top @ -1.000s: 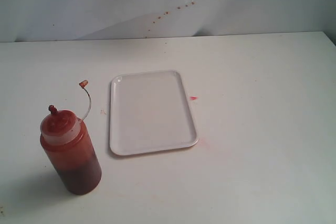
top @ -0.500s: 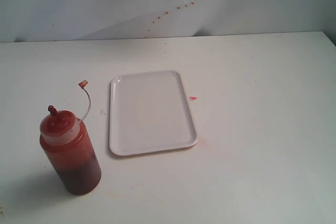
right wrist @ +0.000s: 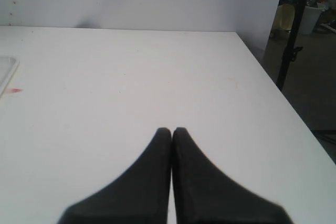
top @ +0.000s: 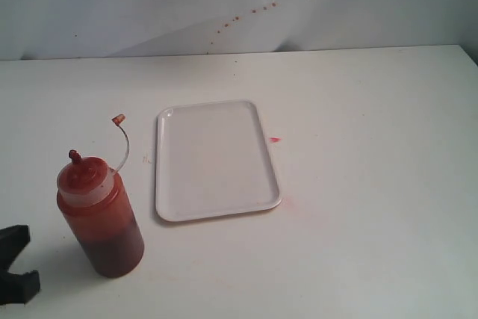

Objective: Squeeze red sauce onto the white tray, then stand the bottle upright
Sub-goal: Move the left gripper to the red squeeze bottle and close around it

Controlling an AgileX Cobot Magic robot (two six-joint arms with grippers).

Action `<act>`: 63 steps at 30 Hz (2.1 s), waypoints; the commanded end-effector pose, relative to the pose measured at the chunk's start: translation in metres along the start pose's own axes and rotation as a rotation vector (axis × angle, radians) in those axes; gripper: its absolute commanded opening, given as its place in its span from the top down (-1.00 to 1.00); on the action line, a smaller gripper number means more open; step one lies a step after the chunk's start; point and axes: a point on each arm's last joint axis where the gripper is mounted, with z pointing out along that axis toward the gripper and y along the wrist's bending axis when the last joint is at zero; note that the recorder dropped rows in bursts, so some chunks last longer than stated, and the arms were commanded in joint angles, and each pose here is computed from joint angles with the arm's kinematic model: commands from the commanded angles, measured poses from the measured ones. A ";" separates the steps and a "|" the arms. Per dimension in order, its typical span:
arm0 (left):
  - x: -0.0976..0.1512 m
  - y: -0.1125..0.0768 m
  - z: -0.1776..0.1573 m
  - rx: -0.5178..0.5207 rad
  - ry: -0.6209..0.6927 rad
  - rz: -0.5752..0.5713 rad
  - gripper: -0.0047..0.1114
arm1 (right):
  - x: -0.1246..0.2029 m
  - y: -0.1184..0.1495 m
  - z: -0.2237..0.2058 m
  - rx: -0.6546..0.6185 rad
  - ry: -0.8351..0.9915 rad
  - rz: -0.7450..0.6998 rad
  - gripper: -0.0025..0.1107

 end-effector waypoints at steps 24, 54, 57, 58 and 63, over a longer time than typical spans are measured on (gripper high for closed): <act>0.016 -0.021 0.023 0.218 0.113 0.196 -0.88 | 0.001 0.000 0.000 0.009 -0.001 -0.011 0.96; 0.025 -0.022 0.076 0.246 0.335 0.375 -0.88 | 0.001 0.000 0.000 0.009 -0.001 -0.011 0.96; 0.027 -0.021 0.083 0.253 0.357 0.408 -0.88 | 0.001 0.000 0.000 0.009 -0.001 -0.011 0.96; 0.027 -0.022 0.085 0.258 0.355 0.419 -0.88 | 0.001 0.000 0.000 0.009 -0.001 -0.011 0.96; 0.020 -0.027 0.091 0.298 0.266 0.423 -0.88 | 0.001 0.000 0.000 0.009 -0.001 -0.011 0.96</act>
